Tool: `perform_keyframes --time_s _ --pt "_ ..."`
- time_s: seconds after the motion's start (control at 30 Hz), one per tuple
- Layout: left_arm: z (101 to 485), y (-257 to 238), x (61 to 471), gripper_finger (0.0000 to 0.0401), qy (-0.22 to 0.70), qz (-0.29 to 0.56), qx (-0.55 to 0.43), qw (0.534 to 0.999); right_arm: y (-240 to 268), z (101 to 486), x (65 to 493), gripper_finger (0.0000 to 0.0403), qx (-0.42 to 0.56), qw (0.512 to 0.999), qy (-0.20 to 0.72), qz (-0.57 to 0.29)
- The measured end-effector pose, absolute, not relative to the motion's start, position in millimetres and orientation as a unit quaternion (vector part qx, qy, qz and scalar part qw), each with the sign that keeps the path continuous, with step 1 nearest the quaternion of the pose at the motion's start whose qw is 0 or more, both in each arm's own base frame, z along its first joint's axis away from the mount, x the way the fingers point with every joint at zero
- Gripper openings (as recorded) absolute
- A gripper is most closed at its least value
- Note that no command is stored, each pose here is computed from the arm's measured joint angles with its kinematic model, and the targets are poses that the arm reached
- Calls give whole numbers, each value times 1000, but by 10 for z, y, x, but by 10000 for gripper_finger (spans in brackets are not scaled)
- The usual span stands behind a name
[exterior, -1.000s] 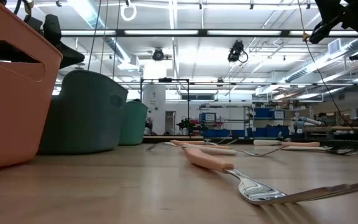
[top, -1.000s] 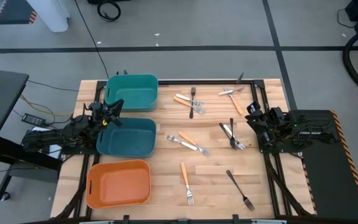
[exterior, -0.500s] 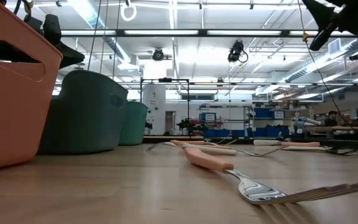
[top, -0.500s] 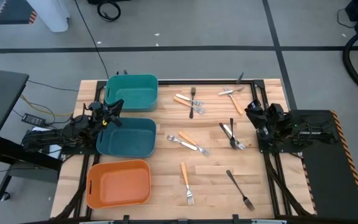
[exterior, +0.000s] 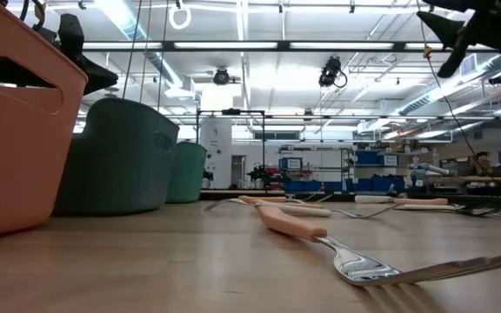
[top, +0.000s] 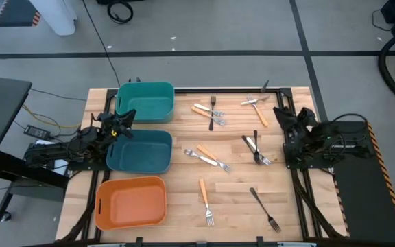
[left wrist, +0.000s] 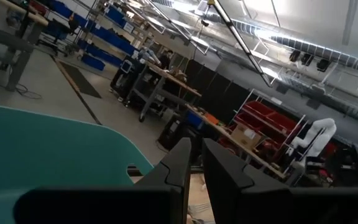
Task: Sort silverware by color (type)
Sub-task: Put the black fork into the green bin
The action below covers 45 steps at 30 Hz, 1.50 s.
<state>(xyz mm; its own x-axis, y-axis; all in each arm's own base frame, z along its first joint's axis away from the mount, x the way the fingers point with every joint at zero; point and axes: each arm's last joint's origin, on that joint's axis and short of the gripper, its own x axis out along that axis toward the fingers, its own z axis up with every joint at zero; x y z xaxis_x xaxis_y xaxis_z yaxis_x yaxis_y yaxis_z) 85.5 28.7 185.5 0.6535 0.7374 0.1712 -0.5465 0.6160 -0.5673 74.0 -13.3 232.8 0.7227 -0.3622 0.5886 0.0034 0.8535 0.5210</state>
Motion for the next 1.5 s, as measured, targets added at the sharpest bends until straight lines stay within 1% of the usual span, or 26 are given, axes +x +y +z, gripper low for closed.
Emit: perform_keyframes --time_s 0.2,0.33,0.53,0.67,0.77,0.87,1.03,1.13,1.2,1.3,1.4,1.5 --pt "1932 277 842 48 -234 337 -251 877 -147 2610 733 106 206 897 -361 -147" --pt "1977 272 829 48 -257 323 -257 874 -151 2702 802 110 187 907 -343 -158" --pt "2000 276 815 48 -272 329 -261 866 -181 2704 969 115 202 908 -306 -203" --pt "2000 276 814 48 -272 330 -261 865 -195 2713 1101 116 234 906 -285 -210" --pt "2014 267 820 50 -268 312 -259 874 -201 2746 1211 119 242 908 -266 -214" --pt "2099 255 803 61 -274 289 -259 880 -203 2799 1329 122 237 915 -248 -212" --pt "2252 249 755 72 -282 286 -260 878 -211 2873 1531 124 216 928 -208 -220" --pt "2382 244 711 72 -284 285 -261 878 -217 2920 1652 124 217 936 -153 -232" --pt "2490 241 686 71 -279 286 -260 879 -223 2928 1723 124 223 938 -88 -249" --pt "2686 234 665 71 -258 283 -254 888 -232 2934 1785 124 252 924 16 -288" --pt "2873 229 684 71 -198 286 -241 906 -235 2913 1814 124 290 893 109 -327" --pt "2989 232 745 71 -113 303 -216 921 -232 2892 1838 124 329 858 168 -356"
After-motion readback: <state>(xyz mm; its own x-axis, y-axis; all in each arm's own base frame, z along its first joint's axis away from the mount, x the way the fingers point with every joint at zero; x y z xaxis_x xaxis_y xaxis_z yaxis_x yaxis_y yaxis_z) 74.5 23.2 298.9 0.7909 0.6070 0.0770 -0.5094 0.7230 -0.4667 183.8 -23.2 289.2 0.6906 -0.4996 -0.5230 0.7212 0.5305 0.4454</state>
